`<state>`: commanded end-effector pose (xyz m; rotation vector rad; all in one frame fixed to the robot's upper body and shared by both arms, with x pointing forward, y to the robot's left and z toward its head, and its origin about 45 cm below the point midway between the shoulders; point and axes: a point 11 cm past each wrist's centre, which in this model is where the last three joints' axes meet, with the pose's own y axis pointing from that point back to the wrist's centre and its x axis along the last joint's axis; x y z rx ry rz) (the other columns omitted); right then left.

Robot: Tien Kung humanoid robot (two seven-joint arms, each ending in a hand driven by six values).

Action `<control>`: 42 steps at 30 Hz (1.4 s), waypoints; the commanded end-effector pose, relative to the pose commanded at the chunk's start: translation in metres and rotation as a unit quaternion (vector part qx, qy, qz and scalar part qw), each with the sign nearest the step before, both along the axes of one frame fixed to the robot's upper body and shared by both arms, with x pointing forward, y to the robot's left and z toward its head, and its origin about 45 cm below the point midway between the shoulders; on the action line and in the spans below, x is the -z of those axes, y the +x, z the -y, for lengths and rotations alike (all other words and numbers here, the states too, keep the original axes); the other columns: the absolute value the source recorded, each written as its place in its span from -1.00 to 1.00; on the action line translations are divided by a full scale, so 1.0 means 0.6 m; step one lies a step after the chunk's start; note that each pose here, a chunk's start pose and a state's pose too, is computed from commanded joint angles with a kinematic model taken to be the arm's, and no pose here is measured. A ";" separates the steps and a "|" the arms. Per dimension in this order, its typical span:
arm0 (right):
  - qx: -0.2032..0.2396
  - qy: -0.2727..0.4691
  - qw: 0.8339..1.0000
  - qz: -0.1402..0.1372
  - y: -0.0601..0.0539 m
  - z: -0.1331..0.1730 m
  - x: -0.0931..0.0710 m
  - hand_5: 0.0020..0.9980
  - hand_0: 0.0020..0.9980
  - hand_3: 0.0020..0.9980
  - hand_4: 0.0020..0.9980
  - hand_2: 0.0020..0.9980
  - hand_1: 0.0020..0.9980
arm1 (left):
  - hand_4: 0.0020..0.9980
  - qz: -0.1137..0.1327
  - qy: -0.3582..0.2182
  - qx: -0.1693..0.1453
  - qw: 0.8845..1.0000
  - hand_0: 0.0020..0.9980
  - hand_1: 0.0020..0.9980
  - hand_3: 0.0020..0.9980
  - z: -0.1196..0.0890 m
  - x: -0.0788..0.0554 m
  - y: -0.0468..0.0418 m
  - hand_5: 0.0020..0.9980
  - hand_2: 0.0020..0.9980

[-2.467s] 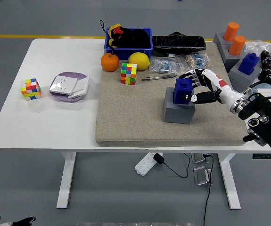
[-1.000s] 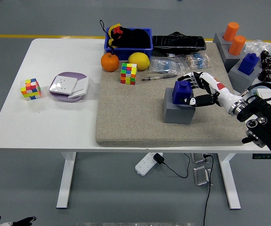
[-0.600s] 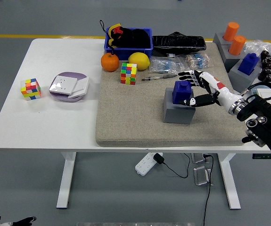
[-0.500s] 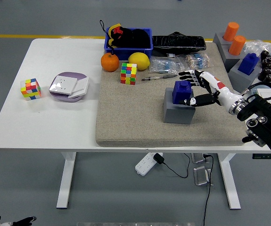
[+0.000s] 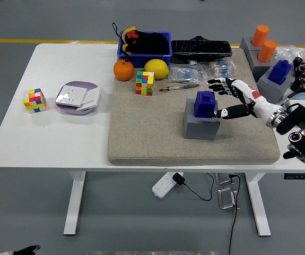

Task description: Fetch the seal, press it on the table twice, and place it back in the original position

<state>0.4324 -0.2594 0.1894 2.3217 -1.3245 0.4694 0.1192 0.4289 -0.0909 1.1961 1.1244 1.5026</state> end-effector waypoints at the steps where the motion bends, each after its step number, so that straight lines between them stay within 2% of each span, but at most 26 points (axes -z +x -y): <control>1: -0.004 -0.014 1.000 -0.008 -0.004 0.011 0.001 -0.25 0.98 0.93 1.00 0.84 0.89 | 0.38 0.000 -0.001 0.000 1.000 0.63 0.58 0.60 0.000 0.000 0.001 -0.18 0.54; 3: -0.006 -0.024 1.000 -0.013 -0.007 0.019 0.001 -0.25 0.98 0.93 1.00 0.84 0.89 | 0.38 0.000 -0.001 0.001 1.000 0.63 0.58 0.60 -0.001 -0.001 0.001 -0.18 0.54; 4: -0.006 -0.027 1.000 -0.014 -0.008 0.023 0.002 -0.11 1.00 1.00 1.00 0.95 0.98 | 0.38 0.000 -0.001 0.001 1.000 0.63 0.58 0.60 -0.001 -0.001 0.001 -0.18 0.54; 9: 0.045 -0.036 0.998 -0.012 -0.017 0.104 -0.007 -0.11 1.00 1.00 1.00 0.95 0.98 | 0.38 -0.001 0.001 0.001 1.000 0.63 0.58 0.60 -0.003 -0.001 0.001 -0.18 0.54; 10: 0.052 -0.038 0.998 -0.012 -0.019 0.116 -0.008 -0.03 1.00 1.00 1.00 0.96 0.99 | 0.38 -0.001 0.001 0.001 1.000 0.63 0.58 0.60 -0.003 -0.001 0.000 -0.19 0.54; 15: 0.084 -0.056 0.995 -0.012 -0.033 0.170 -0.007 -0.03 1.00 1.00 1.00 0.96 0.99 | 0.38 0.000 0.001 0.001 1.000 0.63 0.58 0.60 -0.003 -0.001 0.001 -0.19 0.54; 20: 0.139 -0.089 0.986 -0.019 -0.066 0.255 0.002 -0.03 1.00 1.00 1.00 0.96 0.99 | 0.38 0.002 0.000 -0.001 1.000 0.63 0.58 0.60 -0.002 -0.001 0.000 -0.19 0.54; 28: 0.230 -0.087 0.969 0.006 -0.093 0.358 -0.031 -0.07 1.00 1.00 1.00 0.94 0.97 | 0.38 -0.002 0.000 -0.005 1.000 0.63 0.58 0.60 -0.001 0.001 -0.005 -0.19 0.54; 33: 0.269 -0.056 0.962 0.007 -0.104 0.386 -0.036 -0.07 1.00 1.00 1.00 0.94 0.97 | 0.38 0.003 0.000 -0.005 1.000 0.63 0.58 0.60 0.000 0.000 -0.001 -0.19 0.54; 34: 0.273 -0.055 0.960 0.008 -0.105 0.389 -0.036 -0.05 0.96 0.87 1.00 0.85 0.89 | 0.38 0.003 0.000 -0.005 1.000 0.63 0.58 0.60 0.000 0.000 0.000 -0.18 0.54; 36: 0.282 -0.054 0.958 0.011 -0.111 0.396 -0.037 -0.05 0.96 0.87 1.00 0.85 0.89 | 0.38 0.004 0.001 -0.005 1.000 0.63 0.58 0.60 0.001 0.000 0.001 -0.18 0.54; 42: 0.289 -0.074 0.954 0.015 -0.116 0.403 -0.041 -0.06 0.95 0.81 1.00 0.83 0.86 | 0.38 0.003 0.002 -0.005 1.000 0.63 0.58 0.60 0.000 0.001 0.000 -0.18 0.54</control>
